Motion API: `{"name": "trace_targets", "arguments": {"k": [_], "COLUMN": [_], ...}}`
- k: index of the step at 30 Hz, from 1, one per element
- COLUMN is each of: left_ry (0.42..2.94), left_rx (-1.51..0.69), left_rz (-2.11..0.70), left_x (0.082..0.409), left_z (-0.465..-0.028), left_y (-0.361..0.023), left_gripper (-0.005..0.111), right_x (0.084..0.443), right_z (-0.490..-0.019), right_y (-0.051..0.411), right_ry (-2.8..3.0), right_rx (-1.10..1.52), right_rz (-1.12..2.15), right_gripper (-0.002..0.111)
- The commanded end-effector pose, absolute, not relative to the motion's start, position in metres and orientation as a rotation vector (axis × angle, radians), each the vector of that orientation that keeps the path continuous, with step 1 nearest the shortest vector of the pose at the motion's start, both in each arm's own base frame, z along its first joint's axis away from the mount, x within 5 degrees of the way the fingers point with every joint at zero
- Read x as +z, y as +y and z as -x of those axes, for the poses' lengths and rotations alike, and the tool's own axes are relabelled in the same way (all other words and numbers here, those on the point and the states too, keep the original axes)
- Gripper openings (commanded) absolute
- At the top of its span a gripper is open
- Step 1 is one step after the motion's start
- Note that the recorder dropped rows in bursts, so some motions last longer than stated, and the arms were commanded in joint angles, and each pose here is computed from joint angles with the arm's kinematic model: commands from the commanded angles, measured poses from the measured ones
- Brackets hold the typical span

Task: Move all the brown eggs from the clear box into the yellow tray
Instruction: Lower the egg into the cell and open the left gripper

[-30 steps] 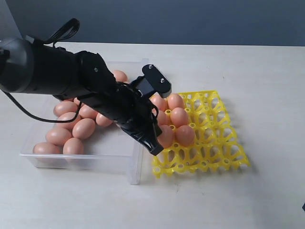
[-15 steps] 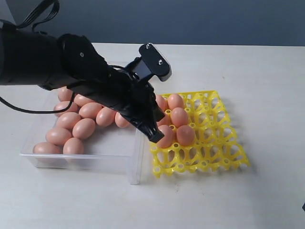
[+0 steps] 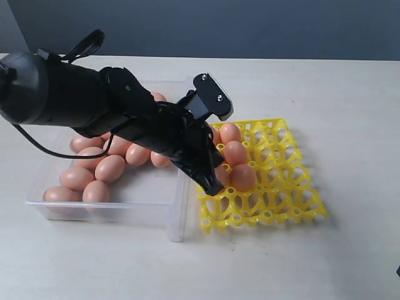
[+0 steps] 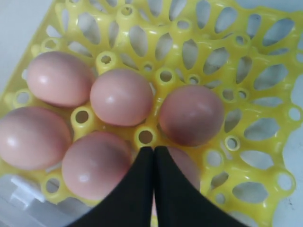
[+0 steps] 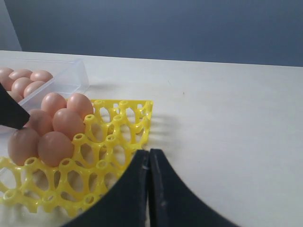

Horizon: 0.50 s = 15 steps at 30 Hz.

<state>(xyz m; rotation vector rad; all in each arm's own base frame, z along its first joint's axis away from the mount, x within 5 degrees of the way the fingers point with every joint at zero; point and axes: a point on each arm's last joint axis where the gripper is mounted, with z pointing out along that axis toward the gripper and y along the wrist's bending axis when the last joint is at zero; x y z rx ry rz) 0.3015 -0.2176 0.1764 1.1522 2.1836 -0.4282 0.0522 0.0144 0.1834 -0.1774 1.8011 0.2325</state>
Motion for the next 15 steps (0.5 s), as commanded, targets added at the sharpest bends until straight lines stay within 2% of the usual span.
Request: {"name": "trace_targets", "arguments": {"k": [1,10,15], "left_ry": [2.188,2.194,2.159], "left_rx": [-0.431,-0.472,-0.461], "left_rz": [-1.148,-1.263,-1.258], "left_x": [0.173,0.171,0.184], "left_z": [-0.301,-0.293,-0.292], "left_y": [-0.220,-0.221,-0.219], "left_gripper": [0.001,0.001,0.001], "right_x": [0.186,0.186,0.186], "right_z": [-0.052,-0.052,-0.052], "right_y": [0.014,0.014,0.014], "right_ry": [1.785,1.785,1.785], "right_rx": [0.233,0.233,0.233], "right_rz": [0.178,0.178,0.178], "right_gripper": [0.001,0.001,0.001]}}
